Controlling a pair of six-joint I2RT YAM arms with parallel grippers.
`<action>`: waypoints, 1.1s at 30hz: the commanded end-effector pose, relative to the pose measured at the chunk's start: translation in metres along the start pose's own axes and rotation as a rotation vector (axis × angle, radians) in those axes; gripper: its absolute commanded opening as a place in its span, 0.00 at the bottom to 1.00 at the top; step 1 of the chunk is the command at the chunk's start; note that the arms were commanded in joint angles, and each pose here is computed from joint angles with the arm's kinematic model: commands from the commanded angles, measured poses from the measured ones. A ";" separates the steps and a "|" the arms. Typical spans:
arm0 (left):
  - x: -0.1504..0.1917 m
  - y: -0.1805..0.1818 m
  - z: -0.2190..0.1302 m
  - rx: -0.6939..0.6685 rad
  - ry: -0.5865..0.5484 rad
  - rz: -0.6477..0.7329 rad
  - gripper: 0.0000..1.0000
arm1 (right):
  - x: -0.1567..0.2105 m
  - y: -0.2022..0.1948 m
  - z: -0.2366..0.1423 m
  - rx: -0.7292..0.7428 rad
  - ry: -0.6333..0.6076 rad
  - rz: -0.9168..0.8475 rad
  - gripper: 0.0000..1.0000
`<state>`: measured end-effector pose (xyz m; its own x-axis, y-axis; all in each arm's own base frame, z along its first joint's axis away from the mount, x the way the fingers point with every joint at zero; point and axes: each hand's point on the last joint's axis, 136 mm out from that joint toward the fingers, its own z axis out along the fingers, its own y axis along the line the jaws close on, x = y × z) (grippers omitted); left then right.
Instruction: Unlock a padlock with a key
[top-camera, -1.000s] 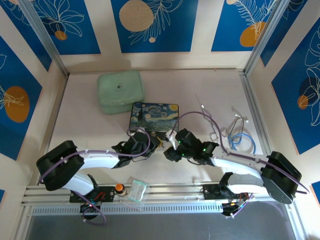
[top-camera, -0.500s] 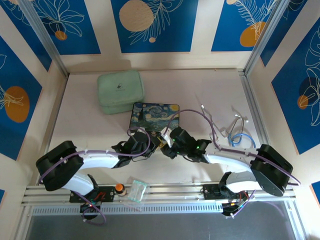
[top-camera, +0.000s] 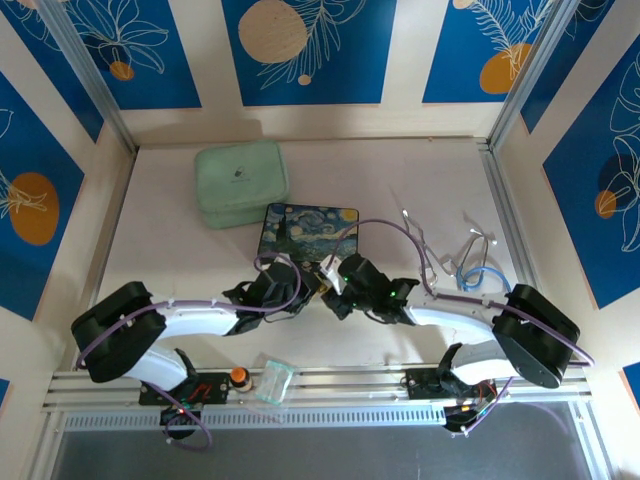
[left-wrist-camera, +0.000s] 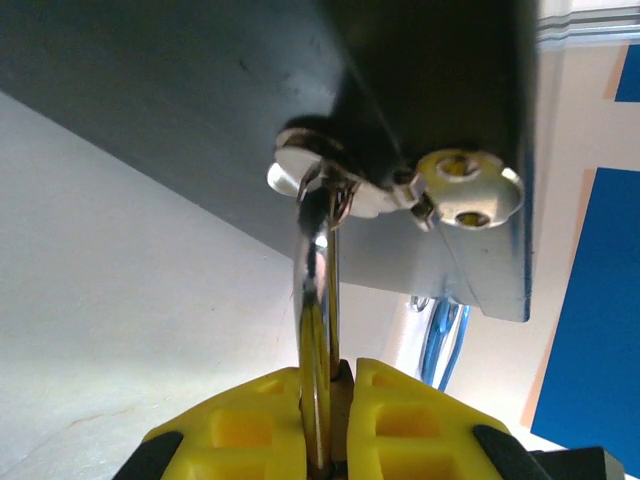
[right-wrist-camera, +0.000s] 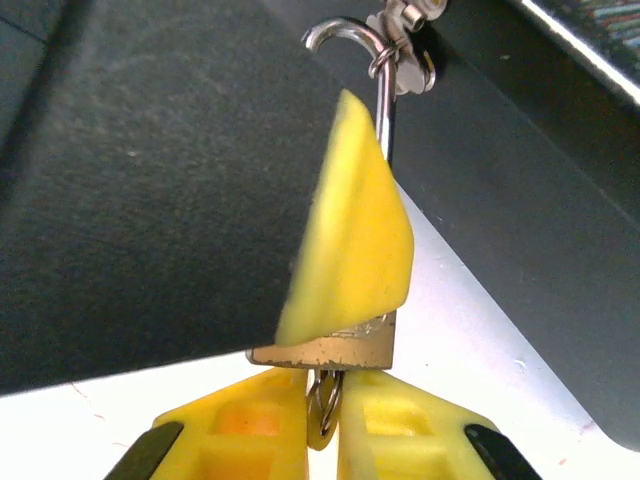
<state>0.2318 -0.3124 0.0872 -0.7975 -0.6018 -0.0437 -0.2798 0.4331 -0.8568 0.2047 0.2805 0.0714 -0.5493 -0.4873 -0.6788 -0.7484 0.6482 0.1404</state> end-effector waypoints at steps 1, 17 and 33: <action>0.012 -0.035 -0.007 0.104 0.053 0.037 0.00 | -0.017 0.004 -0.006 -0.090 -0.081 0.073 0.11; 0.012 -0.013 -0.003 0.086 0.056 -0.001 0.00 | 0.003 -0.029 -0.011 -0.082 0.006 0.328 0.18; 0.010 -0.003 -0.002 0.069 0.044 -0.012 0.00 | 0.016 -0.034 -0.019 -0.069 0.018 0.459 0.26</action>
<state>0.2320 -0.3176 0.0969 -0.7971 -0.6038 -0.0102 -0.2595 0.3577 -0.8970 0.2045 0.2642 0.0827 -0.7984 -0.2354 -0.5542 -0.5466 0.6693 0.5033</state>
